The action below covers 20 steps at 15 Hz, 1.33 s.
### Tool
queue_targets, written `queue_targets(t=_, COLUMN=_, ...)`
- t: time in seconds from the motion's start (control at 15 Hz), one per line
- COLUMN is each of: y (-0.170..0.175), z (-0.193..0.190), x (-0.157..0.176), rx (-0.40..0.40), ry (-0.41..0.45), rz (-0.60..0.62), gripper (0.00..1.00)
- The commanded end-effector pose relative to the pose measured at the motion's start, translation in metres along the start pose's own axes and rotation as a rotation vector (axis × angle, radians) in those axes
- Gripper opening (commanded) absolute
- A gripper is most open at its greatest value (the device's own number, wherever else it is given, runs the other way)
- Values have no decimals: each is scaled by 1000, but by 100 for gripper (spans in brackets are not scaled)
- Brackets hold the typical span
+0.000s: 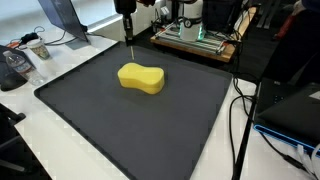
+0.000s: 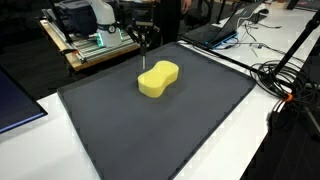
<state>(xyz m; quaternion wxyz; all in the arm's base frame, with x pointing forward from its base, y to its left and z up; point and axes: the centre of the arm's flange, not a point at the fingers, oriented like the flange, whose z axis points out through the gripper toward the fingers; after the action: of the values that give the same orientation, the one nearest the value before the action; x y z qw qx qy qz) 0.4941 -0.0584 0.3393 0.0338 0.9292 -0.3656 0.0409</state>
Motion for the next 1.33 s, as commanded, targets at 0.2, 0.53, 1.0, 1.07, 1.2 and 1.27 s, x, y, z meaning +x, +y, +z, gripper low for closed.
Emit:
queue_targets(t=0.2, y=13, z=21, x=-2, rx=45, ry=-3, rz=48, gripper=3)
queue_targets(t=0.53, y=11, z=31, x=-1, rx=76, ry=-4, rz=74, gripper=3)
queue_targets(t=1.0, y=7, z=44, x=-6, rx=61, ry=-9, rz=65, gripper=3)
queue_targets(t=1.07, y=5, z=47, x=-7, rx=61, ry=-16, rz=61, gripper=3)
queue_targets(t=1.2, y=2, z=53, x=-10, rx=62, ry=-26, rz=59, gripper=3)
queue_targets(t=1.27, y=-1, z=58, x=-11, rx=59, ry=-33, rz=60, gripper=3)
